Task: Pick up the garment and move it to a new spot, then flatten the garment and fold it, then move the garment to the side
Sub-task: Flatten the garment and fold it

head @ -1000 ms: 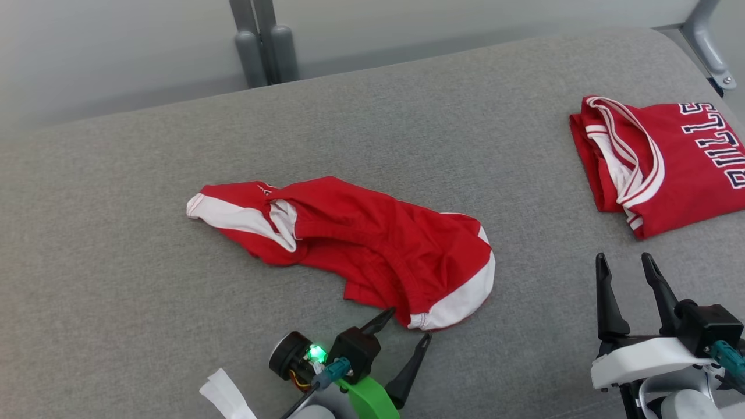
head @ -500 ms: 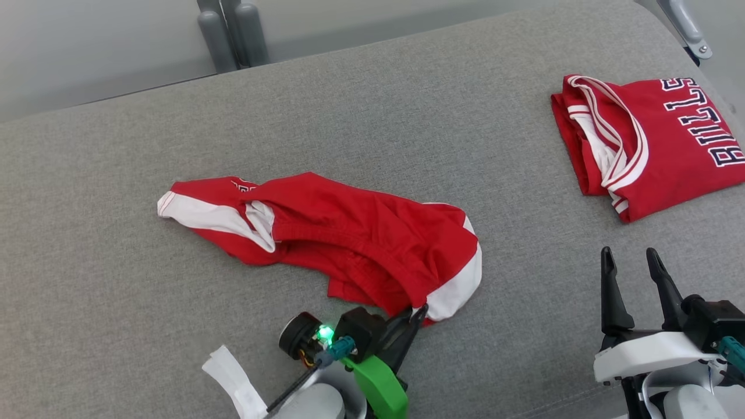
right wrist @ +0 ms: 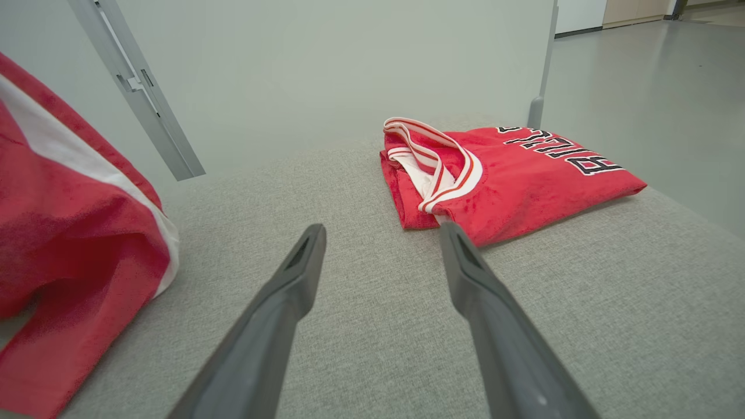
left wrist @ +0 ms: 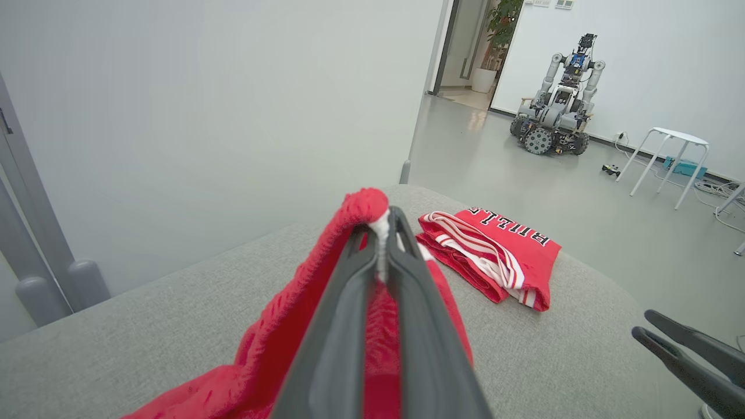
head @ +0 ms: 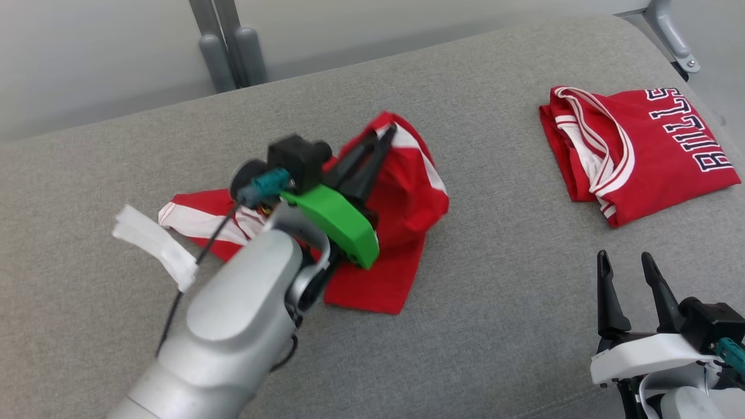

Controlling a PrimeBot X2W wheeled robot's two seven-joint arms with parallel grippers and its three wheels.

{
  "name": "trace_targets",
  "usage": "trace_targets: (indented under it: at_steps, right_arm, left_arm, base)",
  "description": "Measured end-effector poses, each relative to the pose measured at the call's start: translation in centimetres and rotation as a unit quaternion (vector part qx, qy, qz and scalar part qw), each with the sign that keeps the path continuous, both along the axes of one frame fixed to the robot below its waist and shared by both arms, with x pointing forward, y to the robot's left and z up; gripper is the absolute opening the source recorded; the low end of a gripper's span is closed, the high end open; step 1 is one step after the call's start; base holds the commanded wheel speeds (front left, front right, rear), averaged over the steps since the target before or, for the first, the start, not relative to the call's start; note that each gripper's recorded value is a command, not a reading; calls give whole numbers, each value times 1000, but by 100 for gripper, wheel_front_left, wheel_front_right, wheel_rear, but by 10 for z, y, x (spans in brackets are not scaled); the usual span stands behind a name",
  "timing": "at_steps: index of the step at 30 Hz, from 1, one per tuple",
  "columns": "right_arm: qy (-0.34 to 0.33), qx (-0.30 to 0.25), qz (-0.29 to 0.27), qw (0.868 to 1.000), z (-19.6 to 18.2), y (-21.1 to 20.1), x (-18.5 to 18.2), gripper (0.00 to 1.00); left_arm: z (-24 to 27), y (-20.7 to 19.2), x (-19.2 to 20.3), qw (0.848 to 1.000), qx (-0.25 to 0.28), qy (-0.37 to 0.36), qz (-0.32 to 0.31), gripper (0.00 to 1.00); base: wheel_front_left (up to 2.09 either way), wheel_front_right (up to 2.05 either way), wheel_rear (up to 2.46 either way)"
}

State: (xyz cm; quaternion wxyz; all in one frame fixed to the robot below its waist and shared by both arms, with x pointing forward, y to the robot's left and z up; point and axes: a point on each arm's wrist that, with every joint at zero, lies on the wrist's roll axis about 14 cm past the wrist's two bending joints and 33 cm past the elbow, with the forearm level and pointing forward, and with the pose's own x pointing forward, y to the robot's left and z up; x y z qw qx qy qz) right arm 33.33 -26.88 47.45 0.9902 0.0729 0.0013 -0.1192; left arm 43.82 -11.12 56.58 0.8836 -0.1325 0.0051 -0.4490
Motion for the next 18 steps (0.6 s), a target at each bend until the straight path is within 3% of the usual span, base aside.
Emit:
trace_targets:
  at_steps: [9, 18]
  right_arm:
    - [-7, 2, -25, 1000, 5, -14, -15, 100]
    - [-12, -3, -47, 999, 9, -26, -29, 100]
  left_arm:
    - [84, 1, 44, 996, -17, -88, 15, 0]
    - [123, -12, 30, 990, -68, -120, -10, 0]
  base:
    - [0, 0, 0]
    - [0, 0, 0]
